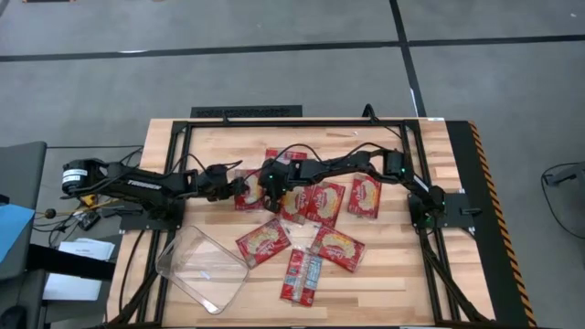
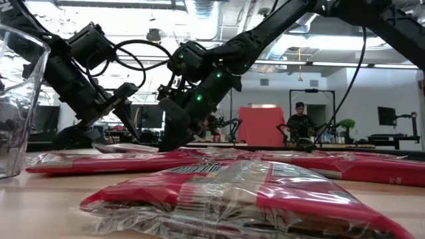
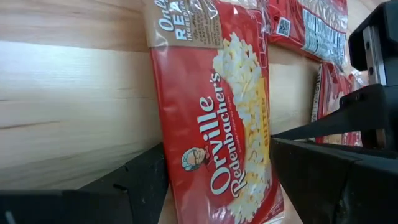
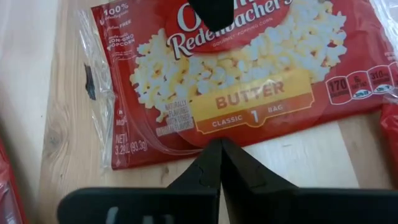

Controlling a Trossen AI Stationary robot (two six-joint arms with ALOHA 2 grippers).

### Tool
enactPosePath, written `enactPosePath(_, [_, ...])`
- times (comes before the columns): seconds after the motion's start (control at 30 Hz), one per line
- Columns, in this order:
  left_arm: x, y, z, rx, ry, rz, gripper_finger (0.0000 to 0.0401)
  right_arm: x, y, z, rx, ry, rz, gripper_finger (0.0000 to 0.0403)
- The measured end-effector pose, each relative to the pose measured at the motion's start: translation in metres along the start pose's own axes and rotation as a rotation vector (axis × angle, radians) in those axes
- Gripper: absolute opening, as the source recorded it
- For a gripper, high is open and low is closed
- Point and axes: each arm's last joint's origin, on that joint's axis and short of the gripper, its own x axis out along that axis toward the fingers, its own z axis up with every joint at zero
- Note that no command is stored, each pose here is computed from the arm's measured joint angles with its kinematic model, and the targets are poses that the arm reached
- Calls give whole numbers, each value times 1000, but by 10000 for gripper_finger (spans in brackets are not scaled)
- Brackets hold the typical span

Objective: Sort popcorn bags into baskets
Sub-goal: Put the red popcorn bag into the transparent bin

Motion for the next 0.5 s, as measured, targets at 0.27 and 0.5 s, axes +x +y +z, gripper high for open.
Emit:
enactPosePath(0.27, [0, -4, 0, 13, 15, -52, 234, 2, 0, 2, -6, -34, 9, 16])
enactPosePath(0.5, [0, -3, -1, 25, 33, -49, 133, -7, 2, 6, -6, -37, 7, 35])
